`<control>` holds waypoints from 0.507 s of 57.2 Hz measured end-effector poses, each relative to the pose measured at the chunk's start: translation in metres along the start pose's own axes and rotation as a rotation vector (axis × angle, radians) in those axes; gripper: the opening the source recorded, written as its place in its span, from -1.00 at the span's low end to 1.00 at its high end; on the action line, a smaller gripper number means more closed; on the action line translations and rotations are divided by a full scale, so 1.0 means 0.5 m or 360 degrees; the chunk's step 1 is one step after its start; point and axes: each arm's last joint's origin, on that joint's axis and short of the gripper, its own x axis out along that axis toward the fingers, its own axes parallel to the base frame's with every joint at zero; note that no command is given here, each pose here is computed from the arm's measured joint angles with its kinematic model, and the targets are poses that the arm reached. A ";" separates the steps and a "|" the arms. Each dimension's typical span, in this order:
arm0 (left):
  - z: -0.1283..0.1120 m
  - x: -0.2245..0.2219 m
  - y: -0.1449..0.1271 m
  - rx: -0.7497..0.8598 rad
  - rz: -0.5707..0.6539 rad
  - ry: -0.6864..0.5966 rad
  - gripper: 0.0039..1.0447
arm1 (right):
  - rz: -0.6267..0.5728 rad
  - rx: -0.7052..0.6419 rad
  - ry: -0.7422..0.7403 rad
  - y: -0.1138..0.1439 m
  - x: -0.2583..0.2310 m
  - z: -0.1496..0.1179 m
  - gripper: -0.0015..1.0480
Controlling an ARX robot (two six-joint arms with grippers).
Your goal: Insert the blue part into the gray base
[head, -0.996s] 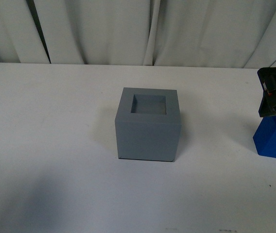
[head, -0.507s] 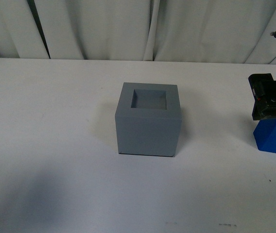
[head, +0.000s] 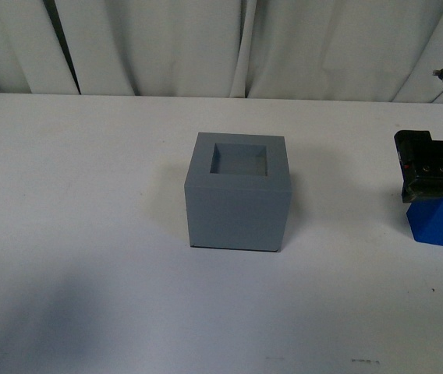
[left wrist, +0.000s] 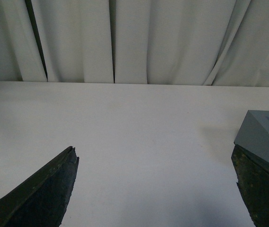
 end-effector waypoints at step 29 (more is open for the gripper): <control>0.000 0.000 0.000 0.0000 0.0000 0.0000 0.88 | -0.0025 0.0010 -0.0003 0.003 0.003 0.008 -0.08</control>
